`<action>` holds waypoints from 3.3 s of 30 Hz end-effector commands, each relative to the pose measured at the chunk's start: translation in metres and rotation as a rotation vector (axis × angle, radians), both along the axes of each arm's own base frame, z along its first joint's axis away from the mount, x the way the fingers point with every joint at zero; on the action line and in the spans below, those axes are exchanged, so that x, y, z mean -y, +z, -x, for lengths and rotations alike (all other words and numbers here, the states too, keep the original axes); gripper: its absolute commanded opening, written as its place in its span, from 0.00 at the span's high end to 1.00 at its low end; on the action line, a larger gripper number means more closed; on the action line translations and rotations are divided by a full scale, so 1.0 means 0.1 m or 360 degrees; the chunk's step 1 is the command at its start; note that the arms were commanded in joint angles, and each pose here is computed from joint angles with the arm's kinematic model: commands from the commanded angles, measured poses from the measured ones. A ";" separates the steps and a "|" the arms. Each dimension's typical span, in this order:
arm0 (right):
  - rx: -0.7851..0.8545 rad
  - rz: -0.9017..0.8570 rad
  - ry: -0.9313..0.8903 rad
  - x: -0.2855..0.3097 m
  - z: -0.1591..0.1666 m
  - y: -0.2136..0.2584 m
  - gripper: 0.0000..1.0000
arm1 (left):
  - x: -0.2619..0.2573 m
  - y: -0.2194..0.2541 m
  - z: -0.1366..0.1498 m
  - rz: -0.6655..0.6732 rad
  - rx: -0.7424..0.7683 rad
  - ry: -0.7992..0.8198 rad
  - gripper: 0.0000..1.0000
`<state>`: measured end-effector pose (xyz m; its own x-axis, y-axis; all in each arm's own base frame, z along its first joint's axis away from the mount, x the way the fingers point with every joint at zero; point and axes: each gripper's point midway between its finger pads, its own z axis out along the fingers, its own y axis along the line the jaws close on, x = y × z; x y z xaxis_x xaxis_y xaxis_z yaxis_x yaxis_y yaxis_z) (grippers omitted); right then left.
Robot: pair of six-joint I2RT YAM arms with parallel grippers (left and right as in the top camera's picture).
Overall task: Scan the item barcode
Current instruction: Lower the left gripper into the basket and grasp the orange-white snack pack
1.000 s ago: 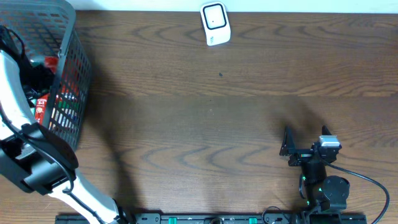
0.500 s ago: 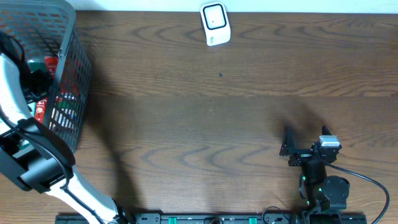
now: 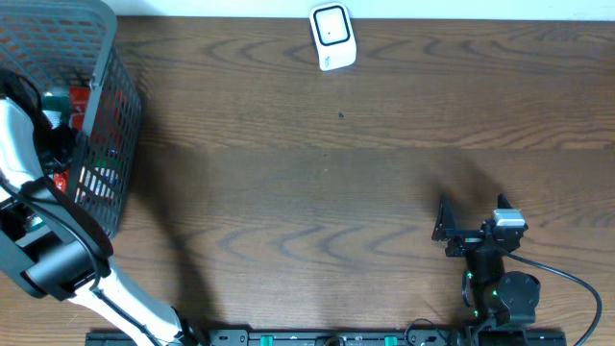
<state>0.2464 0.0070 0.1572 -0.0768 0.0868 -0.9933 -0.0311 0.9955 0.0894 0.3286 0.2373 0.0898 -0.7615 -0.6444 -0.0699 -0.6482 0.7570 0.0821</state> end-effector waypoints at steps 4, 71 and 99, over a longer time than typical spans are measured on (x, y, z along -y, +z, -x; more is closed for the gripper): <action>0.0000 -0.0015 -0.0027 0.04 0.00 0.00 0.01 | 0.02 -0.23 0.08 0.0000 -0.0046 -0.0005 0.26; 0.0000 -0.0015 -0.0027 0.04 0.00 0.00 0.01 | 0.02 0.04 -0.06 0.0050 0.0210 -0.0114 0.11; 0.0000 -0.0015 -0.0027 0.04 0.00 0.00 0.01 | -0.01 -0.39 0.06 0.0062 0.0084 -0.0060 0.44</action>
